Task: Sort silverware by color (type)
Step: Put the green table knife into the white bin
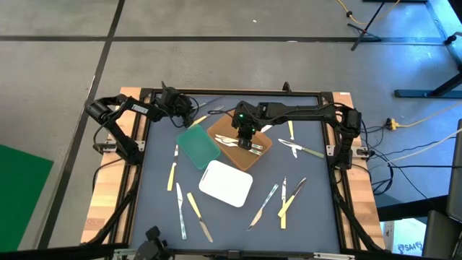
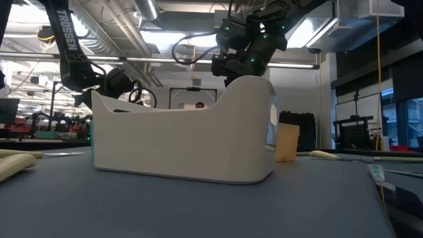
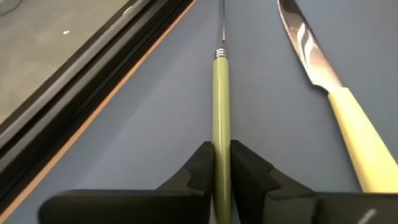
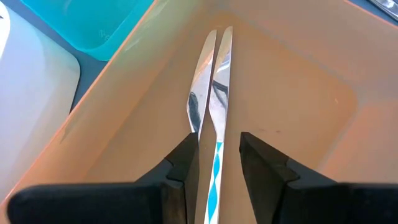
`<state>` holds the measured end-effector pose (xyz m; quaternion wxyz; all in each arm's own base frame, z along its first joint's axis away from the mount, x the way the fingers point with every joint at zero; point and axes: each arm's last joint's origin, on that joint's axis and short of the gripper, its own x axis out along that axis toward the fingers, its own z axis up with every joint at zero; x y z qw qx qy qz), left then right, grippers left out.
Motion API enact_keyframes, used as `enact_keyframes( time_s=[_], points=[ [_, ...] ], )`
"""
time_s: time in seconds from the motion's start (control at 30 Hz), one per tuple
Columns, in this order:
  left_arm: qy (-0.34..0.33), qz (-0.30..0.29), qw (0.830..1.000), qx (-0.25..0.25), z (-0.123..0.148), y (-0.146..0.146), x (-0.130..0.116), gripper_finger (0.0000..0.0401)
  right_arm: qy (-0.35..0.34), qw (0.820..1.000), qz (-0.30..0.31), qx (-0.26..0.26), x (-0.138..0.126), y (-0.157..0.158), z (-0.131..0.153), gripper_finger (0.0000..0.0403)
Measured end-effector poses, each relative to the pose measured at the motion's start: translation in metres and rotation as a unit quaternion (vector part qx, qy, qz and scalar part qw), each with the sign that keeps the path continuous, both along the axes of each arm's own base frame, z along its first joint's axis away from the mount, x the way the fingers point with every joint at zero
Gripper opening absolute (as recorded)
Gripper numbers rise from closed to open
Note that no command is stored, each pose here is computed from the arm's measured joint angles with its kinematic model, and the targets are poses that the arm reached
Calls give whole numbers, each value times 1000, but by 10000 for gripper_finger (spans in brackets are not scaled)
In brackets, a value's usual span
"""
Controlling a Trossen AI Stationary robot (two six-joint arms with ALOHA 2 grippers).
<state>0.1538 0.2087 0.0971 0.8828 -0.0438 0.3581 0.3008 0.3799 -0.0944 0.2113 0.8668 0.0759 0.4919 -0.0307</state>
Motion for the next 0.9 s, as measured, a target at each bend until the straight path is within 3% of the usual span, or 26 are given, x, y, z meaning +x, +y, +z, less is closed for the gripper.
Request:
enact_keyframes(
  time_s=[0.63,0.9],
  points=[
    [-6,-12,1000,-4,0,0,1,23,0,1000,0,0,0,0,0,104],
    [-42,-31,999,-14,6,-1,2,23,1,1000,0,0,0,0,0,104]
  ],
)
